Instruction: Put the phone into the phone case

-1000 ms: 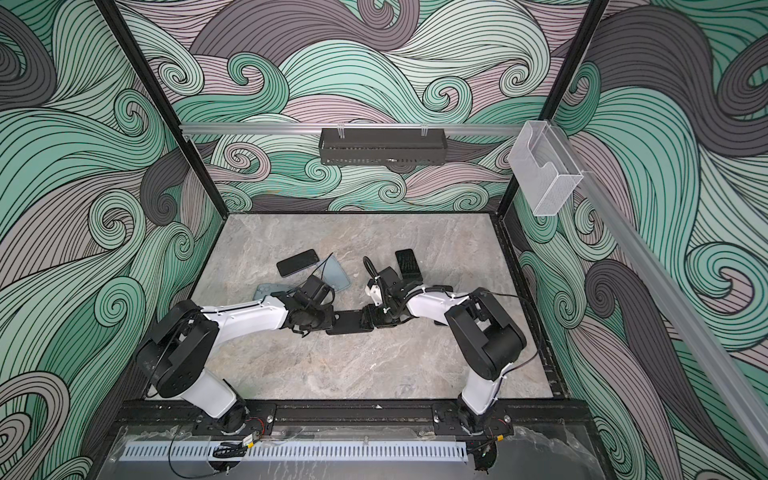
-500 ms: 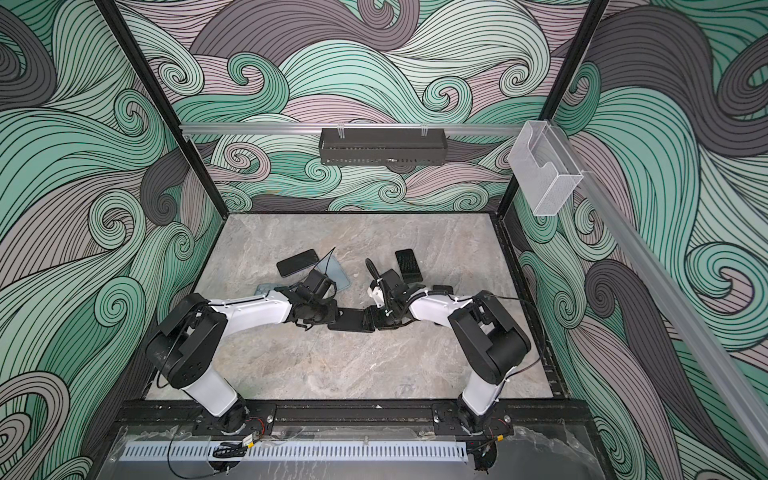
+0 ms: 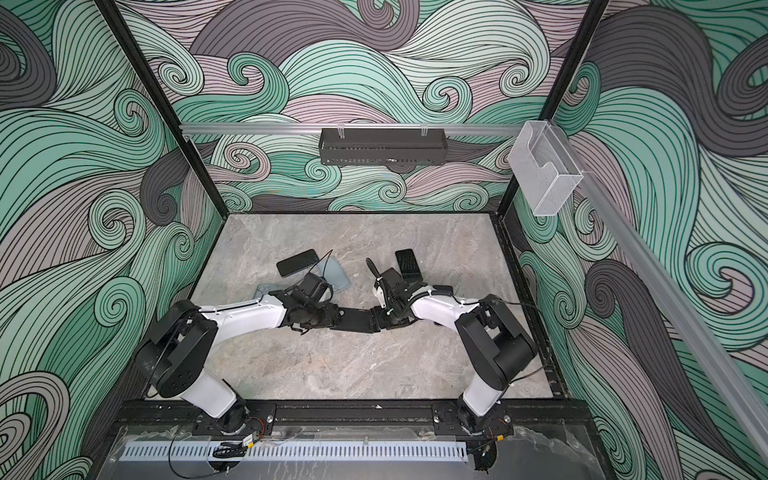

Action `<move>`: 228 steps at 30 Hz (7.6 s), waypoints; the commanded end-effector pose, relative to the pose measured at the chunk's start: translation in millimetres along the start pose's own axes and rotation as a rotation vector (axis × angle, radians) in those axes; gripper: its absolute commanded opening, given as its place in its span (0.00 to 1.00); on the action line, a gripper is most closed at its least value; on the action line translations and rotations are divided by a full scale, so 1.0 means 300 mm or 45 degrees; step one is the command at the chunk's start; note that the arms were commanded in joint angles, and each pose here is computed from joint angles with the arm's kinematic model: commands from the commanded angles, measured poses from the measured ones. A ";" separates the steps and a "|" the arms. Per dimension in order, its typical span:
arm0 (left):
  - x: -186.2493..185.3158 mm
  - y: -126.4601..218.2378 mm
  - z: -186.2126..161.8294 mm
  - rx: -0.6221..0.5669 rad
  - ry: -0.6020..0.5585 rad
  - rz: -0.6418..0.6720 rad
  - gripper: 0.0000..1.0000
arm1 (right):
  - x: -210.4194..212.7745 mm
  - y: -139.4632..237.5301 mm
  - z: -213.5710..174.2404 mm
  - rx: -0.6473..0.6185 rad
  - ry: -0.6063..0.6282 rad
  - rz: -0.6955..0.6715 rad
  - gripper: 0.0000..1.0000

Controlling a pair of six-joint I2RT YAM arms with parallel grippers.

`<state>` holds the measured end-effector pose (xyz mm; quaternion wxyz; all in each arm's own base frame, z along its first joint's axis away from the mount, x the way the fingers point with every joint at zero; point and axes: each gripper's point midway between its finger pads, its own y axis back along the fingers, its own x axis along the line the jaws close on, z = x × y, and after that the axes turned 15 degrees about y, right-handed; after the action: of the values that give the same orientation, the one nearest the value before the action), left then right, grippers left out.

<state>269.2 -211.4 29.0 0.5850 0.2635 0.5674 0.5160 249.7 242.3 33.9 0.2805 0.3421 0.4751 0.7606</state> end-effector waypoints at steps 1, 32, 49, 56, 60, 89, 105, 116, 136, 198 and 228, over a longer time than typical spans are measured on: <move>0.040 0.078 0.018 -0.059 0.011 0.037 0.75 | -0.058 0.095 0.049 -0.043 0.125 -0.160 0.72; 0.106 0.357 -0.013 -0.284 -0.052 -0.139 0.95 | -0.622 0.130 0.287 0.029 0.086 -0.404 0.94; 0.130 0.378 -0.018 -0.316 -0.049 -0.126 0.95 | -0.683 0.042 0.294 0.127 0.013 -0.386 0.90; 0.140 0.427 -0.002 -0.411 -0.023 -0.154 0.95 | -0.706 0.019 0.273 0.189 -0.003 -0.411 0.86; 0.154 0.451 0.004 -0.445 -0.020 -0.139 0.95 | -0.705 0.003 0.263 0.211 -0.014 -0.396 0.83; 0.187 0.463 0.027 -0.478 0.041 -0.072 0.96 | -0.666 -0.004 0.269 0.233 -0.012 -0.346 0.53; 0.176 0.443 0.057 -0.466 0.088 -0.098 0.98 | -0.540 0.154 0.350 -0.003 0.004 -0.262 0.27; 0.124 0.417 0.090 -0.421 0.106 -0.154 0.98 | -0.404 0.219 0.365 -0.127 0.034 -0.139 0.20; -0.177 0.468 0.183 -0.258 0.028 -0.610 0.92 | -0.057 0.285 0.377 -0.452 0.330 0.069 0.16; -0.398 0.490 0.258 0.058 0.047 -0.991 0.00 | 0.281 0.345 0.244 -0.620 0.652 0.146 0.69; -0.496 0.736 0.373 -0.403 -0.064 -1.415 0.00 | 0.178 0.545 0.344 -1.114 -0.049 0.681 0.73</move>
<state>336.1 -245.2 263.5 0.7804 -0.0983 0.5679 0.2425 280.9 265.9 202.2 0.2338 0.3131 0.0618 0.9184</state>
